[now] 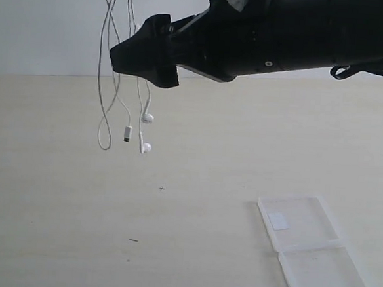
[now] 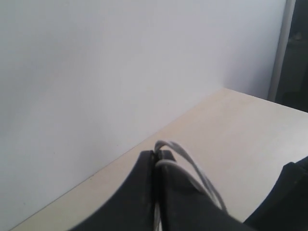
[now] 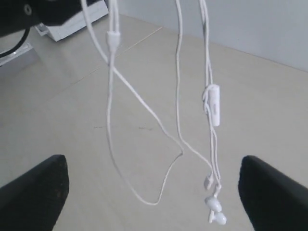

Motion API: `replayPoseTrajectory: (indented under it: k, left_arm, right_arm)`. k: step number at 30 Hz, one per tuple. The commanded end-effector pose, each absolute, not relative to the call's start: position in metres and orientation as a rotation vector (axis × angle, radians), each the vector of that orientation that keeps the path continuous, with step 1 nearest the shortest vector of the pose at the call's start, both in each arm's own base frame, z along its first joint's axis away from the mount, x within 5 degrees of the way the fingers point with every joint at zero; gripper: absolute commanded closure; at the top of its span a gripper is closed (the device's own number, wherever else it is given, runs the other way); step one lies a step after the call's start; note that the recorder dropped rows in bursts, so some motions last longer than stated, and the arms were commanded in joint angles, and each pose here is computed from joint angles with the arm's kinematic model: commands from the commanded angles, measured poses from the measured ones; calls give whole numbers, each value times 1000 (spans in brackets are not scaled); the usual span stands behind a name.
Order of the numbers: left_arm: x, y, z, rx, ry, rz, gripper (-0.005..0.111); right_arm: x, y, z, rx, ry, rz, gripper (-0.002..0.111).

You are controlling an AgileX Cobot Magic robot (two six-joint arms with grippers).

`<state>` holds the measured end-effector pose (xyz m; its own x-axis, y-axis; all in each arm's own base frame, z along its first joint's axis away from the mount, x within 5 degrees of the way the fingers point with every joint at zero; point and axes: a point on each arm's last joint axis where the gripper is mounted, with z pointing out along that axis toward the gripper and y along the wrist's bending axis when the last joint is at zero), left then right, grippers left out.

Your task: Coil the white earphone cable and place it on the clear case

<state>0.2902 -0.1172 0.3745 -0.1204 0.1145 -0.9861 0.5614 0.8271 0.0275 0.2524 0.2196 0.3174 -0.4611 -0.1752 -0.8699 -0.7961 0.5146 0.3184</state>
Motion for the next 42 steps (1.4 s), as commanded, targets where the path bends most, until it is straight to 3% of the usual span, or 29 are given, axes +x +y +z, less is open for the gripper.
replayPoseTrajectory:
  k: [1, 42]
  left_arm:
    - [296, -118, 370, 505, 1689, -433, 107]
    - [284, -139, 376, 578, 1632, -647, 107]
  right_arm:
    - [254, 221, 315, -802, 1923, 954, 18]
    - [290, 234, 284, -741, 1953, 850, 18]
